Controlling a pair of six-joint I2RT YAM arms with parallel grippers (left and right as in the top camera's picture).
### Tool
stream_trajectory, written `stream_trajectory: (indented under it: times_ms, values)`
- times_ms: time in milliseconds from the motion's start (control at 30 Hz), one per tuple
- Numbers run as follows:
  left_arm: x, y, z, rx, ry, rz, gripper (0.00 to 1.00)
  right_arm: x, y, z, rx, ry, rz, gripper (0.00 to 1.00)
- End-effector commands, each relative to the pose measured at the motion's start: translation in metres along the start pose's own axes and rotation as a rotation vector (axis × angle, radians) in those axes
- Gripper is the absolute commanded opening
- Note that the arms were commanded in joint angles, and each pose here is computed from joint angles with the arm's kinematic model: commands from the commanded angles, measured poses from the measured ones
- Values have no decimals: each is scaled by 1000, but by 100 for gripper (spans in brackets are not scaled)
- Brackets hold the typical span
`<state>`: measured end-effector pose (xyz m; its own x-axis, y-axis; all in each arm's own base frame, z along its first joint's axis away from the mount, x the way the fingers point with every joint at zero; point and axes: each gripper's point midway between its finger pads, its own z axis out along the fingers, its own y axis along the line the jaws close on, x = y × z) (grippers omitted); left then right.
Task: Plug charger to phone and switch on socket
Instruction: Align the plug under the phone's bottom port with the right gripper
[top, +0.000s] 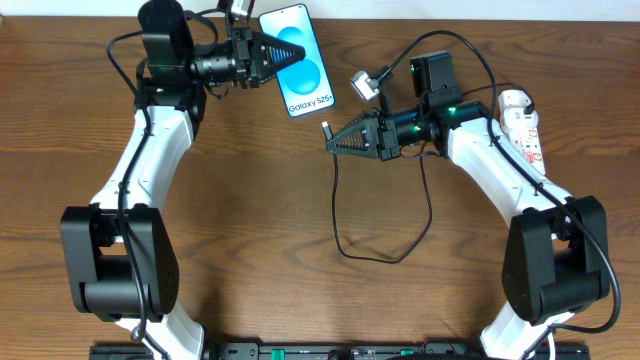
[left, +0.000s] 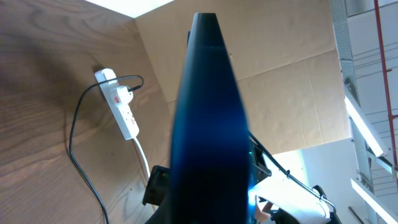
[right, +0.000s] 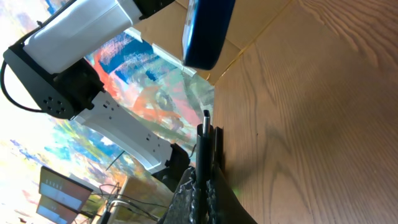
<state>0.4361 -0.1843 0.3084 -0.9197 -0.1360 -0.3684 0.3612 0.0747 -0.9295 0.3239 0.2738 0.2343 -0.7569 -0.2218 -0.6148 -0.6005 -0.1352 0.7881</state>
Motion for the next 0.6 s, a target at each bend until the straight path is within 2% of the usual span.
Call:
stream_trajectory:
  times_ms: [0,567]
  values:
    - [-1,-10,-1,10,2,35,7,0,6,2,-33,4,8,1]
    - [-9,-10,-1,-5,-37,55,7,-7,6,2,-33,3,-29,1]
